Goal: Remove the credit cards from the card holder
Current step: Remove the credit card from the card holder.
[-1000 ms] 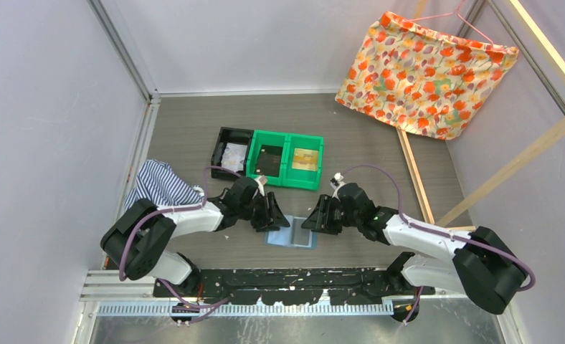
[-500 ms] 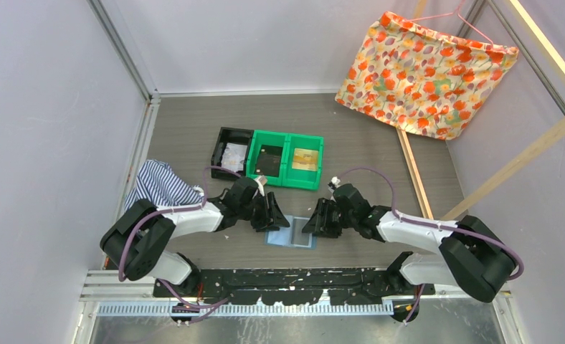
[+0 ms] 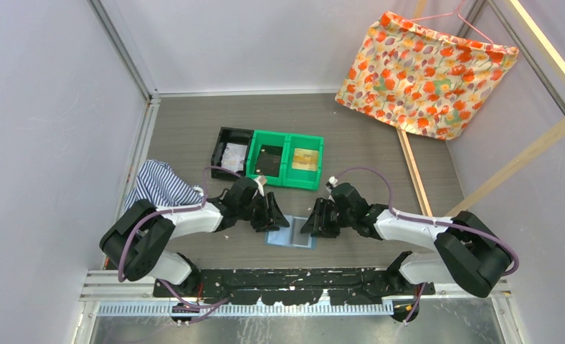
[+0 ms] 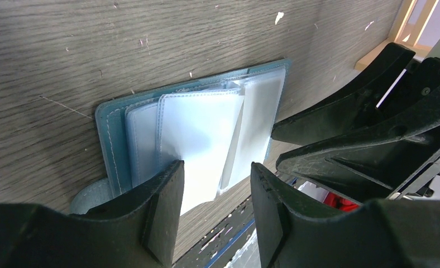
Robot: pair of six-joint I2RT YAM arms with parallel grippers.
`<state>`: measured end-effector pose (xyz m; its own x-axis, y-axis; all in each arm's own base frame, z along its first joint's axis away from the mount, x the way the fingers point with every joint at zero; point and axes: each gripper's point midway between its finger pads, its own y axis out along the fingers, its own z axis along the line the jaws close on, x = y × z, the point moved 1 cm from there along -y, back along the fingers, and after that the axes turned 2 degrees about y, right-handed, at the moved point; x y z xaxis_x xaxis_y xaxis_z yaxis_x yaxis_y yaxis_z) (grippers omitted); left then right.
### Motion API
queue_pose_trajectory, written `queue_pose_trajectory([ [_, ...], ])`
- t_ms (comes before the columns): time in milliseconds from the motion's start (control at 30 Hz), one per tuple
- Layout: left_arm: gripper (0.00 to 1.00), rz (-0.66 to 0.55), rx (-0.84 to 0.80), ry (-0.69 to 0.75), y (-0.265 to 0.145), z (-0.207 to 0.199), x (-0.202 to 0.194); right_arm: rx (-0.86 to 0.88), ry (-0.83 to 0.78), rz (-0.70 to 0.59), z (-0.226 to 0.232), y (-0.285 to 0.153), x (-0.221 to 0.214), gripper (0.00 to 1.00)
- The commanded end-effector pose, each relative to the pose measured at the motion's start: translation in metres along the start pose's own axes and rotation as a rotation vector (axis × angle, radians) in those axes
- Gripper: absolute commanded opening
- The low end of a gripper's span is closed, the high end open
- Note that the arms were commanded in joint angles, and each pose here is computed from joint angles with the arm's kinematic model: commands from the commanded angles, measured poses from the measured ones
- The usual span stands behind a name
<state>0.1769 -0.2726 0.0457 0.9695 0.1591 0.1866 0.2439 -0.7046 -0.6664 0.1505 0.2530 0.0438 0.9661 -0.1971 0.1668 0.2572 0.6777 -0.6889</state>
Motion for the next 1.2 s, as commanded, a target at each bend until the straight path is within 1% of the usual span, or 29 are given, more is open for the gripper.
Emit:
queue_pose_trajectory([
  [0,0.49,-0.019,0.018,0.001,-0.002,0.006,0.001,0.072,-0.057,-0.021,0.025,0.000,0.010,0.48],
  [533,0.49,-0.040,0.038,0.025,-0.015,0.000,0.004,0.169,-0.124,-0.014,0.055,-0.003,0.014,0.47],
  [800,0.50,-0.108,0.090,0.046,-0.048,-0.010,0.014,0.212,-0.174,0.014,0.072,-0.003,0.015,0.47],
  [1033,0.50,-0.187,0.221,-0.014,-0.081,0.014,0.027,0.243,-0.225,0.032,0.091,0.002,0.021,0.47],
  [1133,0.50,-0.247,0.272,-0.046,-0.104,0.021,0.033,0.253,-0.235,0.030,0.097,0.006,0.025,0.47],
  [1167,0.50,-0.277,0.266,-0.049,-0.114,0.019,0.036,0.256,-0.236,0.036,0.098,0.009,0.025,0.47],
])
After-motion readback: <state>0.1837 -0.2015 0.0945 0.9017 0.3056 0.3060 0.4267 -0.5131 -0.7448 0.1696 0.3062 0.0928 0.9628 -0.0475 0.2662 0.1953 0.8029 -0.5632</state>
